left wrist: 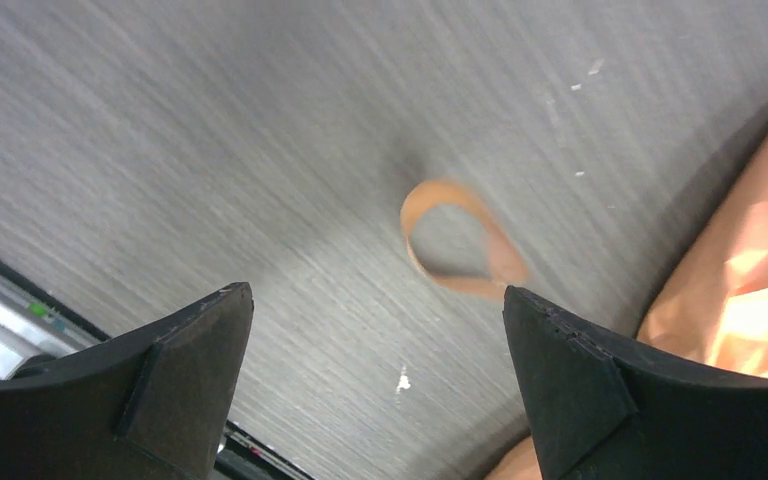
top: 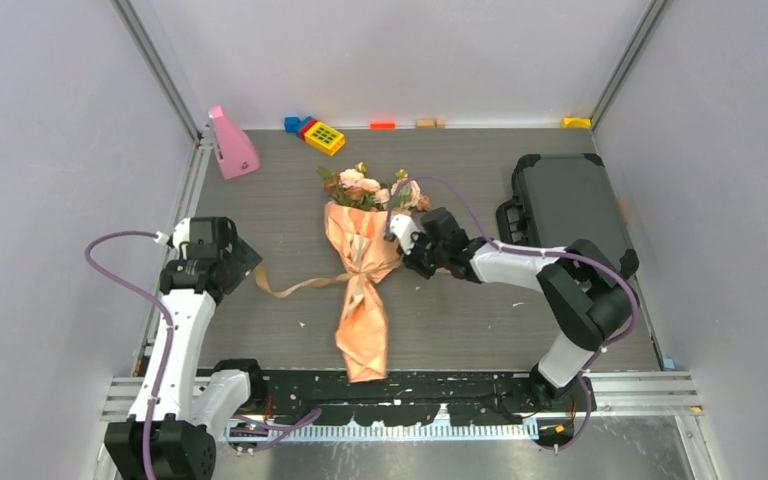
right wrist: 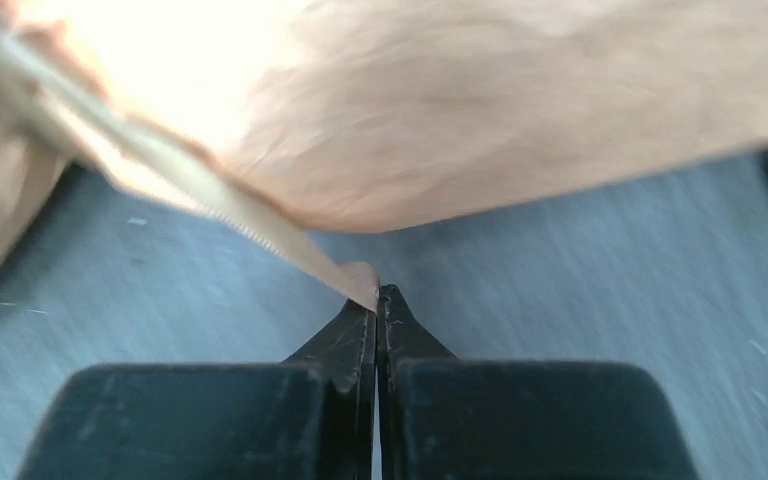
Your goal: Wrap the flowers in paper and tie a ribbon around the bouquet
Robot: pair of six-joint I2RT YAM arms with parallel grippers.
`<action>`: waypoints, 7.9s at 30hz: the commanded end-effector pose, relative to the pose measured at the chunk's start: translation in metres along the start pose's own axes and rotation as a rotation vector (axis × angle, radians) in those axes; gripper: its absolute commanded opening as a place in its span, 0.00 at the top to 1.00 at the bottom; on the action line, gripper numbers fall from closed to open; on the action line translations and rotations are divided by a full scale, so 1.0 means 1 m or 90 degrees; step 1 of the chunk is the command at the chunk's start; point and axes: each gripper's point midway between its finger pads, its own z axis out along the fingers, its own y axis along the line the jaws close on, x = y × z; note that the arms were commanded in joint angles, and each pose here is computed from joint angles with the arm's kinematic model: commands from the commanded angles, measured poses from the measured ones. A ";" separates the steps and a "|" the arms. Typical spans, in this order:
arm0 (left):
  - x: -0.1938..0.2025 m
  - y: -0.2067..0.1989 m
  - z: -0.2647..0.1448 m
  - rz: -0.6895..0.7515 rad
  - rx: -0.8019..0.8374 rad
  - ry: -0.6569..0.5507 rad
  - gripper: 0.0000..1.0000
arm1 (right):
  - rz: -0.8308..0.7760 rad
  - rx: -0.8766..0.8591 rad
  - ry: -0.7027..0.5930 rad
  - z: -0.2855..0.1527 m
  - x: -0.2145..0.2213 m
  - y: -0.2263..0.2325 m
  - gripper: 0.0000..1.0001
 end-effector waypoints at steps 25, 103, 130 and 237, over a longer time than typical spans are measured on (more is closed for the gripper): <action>-0.150 0.043 -0.158 -0.179 -0.029 -0.423 0.00 | -0.042 0.003 0.086 -0.071 0.026 -0.084 0.99; 0.172 -0.099 0.079 0.282 0.103 0.191 1.00 | 0.863 0.740 -0.186 -0.119 0.100 -0.141 0.99; 0.132 -0.142 0.016 0.254 0.341 0.178 1.00 | 0.748 0.545 -0.185 -0.088 0.049 -0.107 0.99; 0.180 -0.223 -0.124 0.438 0.816 -0.013 1.00 | 0.399 -0.103 -0.291 -0.120 -0.292 0.040 0.99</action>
